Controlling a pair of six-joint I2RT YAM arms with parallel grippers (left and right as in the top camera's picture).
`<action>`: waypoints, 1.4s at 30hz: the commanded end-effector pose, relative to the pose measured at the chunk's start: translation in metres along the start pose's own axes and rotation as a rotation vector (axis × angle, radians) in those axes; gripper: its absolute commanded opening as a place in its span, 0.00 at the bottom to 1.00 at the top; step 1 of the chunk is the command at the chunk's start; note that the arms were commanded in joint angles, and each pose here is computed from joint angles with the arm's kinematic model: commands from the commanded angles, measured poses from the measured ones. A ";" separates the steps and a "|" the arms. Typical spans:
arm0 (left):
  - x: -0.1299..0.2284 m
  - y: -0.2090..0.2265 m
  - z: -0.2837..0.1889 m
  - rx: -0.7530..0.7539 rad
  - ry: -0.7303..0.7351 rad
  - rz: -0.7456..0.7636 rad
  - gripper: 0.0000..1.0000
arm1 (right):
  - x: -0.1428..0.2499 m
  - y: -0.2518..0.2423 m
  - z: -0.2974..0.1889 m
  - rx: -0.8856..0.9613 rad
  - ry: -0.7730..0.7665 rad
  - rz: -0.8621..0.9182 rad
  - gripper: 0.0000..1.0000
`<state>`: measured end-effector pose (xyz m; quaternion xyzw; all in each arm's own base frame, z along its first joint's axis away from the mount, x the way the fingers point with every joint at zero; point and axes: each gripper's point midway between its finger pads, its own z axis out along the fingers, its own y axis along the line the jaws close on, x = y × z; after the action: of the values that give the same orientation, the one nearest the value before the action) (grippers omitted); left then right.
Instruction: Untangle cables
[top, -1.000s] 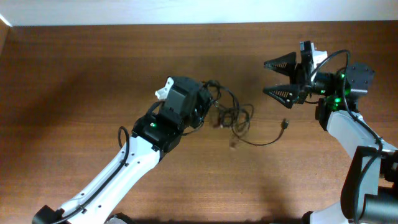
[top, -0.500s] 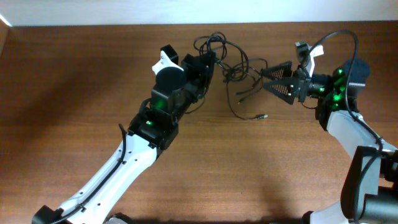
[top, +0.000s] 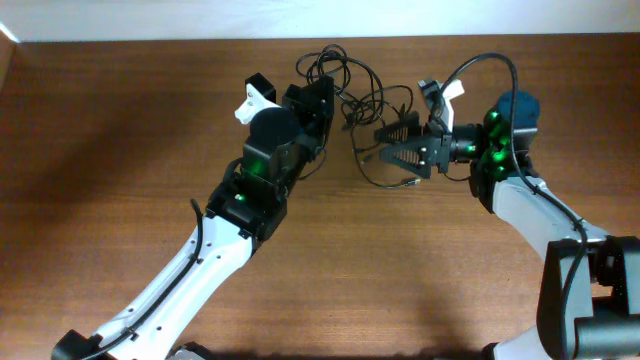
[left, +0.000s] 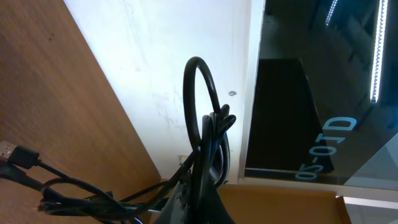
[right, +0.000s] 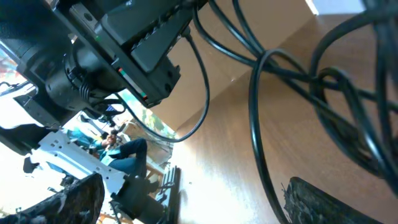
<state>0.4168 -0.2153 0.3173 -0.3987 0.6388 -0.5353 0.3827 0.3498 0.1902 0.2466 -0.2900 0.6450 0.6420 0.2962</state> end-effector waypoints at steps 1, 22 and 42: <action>0.000 0.000 -0.002 -0.016 0.011 -0.005 0.00 | -0.010 -0.005 -0.008 0.040 -0.035 -0.045 0.93; 0.121 -0.017 -0.054 0.584 0.625 1.257 0.00 | -0.034 -0.033 -0.093 0.247 -0.184 -0.161 0.91; 0.115 -0.045 -0.170 1.518 0.851 1.533 0.00 | -0.020 -0.018 -0.079 0.172 -0.054 -0.824 0.99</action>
<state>0.2267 -0.2641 0.3711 0.6269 0.3208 -0.5034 0.5007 0.3810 0.1035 0.2467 -0.4096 0.5764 0.4705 0.5278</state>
